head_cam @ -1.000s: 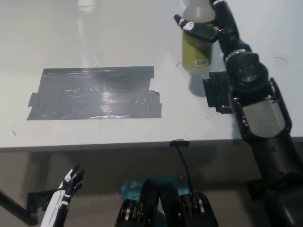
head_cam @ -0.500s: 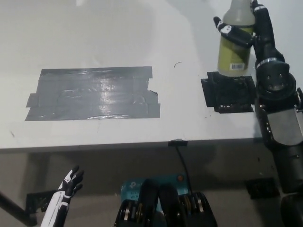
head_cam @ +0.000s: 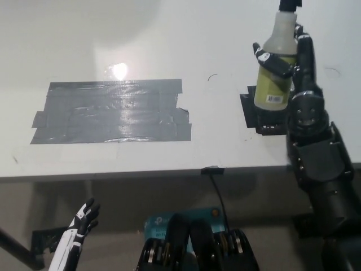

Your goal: A person hands a spray bottle to the robot which it grabs with its right hand and places on the black spot infront of it on the table

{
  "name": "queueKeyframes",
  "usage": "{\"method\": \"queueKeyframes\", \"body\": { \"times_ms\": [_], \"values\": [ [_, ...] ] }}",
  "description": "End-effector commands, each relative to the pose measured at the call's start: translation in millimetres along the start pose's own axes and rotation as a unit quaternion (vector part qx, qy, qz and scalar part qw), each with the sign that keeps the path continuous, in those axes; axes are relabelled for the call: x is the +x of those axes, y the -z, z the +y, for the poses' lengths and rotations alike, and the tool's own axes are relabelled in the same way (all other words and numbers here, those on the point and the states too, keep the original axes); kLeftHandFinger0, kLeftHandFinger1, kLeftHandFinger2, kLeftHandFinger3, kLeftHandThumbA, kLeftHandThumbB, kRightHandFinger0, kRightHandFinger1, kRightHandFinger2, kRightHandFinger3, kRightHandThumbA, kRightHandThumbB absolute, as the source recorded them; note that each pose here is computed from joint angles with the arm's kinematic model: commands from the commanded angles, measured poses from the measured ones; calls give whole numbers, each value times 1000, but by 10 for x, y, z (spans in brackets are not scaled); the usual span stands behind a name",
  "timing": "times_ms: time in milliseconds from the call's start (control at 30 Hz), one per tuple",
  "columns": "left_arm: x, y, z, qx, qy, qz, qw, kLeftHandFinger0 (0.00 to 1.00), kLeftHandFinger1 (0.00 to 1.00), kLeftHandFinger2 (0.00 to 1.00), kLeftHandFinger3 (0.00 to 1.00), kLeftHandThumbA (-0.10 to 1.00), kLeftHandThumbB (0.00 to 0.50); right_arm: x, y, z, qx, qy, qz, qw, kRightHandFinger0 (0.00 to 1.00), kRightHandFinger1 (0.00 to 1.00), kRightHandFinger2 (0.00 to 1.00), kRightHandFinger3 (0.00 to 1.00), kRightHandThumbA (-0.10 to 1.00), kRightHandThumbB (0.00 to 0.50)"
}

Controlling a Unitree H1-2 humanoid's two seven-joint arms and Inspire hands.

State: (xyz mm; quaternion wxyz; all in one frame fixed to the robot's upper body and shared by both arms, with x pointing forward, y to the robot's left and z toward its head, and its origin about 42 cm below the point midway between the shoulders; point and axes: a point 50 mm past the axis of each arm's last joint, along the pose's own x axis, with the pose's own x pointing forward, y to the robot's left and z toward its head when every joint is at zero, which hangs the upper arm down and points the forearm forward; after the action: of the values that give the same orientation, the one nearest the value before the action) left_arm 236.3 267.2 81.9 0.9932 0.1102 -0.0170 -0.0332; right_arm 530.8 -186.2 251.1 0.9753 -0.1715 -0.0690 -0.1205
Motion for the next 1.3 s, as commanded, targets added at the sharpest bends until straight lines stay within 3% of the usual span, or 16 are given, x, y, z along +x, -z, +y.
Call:
{"method": "queueKeyframes", "body": {
  "times_ms": [0, 200, 333, 567, 700, 900, 1067, 1267],
  "values": [
    [-15, -77, 17, -2, 4, -34, 999, 1000, 1000, 1000, 1000, 1000, 265, 119, -667, -49, 45, 119, -183, 975, 0, 326, 793, 853, -100, 72],
    [-10, -83, 13, 1, 4, -35, 999, 1000, 1000, 1000, 1000, 1000, 268, 58, -748, 18, 35, 183, -252, 950, 0, 284, 774, 881, -100, 47],
    [-28, -79, -4, -3, 5, -32, 999, 1000, 1000, 1000, 1000, 1000, 282, 6, -731, 74, 42, 207, -269, 940, 0, 259, 747, 878, -100, 3],
    [-5, -104, 2, -1, 5, -36, 999, 1000, 1000, 1000, 1000, 1000, 254, -95, -766, 63, 50, 222, -314, 922, 0, 244, 725, 888, -100, 0],
    [-8, -101, 5, 2, 5, -35, 999, 1000, 1000, 1000, 1000, 1000, 265, -239, -695, 57, 47, 235, -337, 910, 0, 244, 712, 855, -100, 13],
    [-6, -96, 5, 4, 4, -36, 999, 1000, 1000, 1000, 1000, 1000, 275, -517, -469, 52, 64, 236, -345, 906, 0, 156, 643, 862, -100, 0],
    [-3, -88, 4, 2, 5, -37, 999, 1000, 1000, 1000, 1000, 1000, 272, -650, -409, 54, 74, 242, -349, 902, 0, 54, 539, 763, -100, 11],
    [-14, -78, -2, 1, 7, -34, 999, 1000, 1000, 1000, 1000, 1000, 288, -676, -321, 78, 73, 239, -340, 906, 0, 41, 535, 716, -76, 3]
  ]
}}
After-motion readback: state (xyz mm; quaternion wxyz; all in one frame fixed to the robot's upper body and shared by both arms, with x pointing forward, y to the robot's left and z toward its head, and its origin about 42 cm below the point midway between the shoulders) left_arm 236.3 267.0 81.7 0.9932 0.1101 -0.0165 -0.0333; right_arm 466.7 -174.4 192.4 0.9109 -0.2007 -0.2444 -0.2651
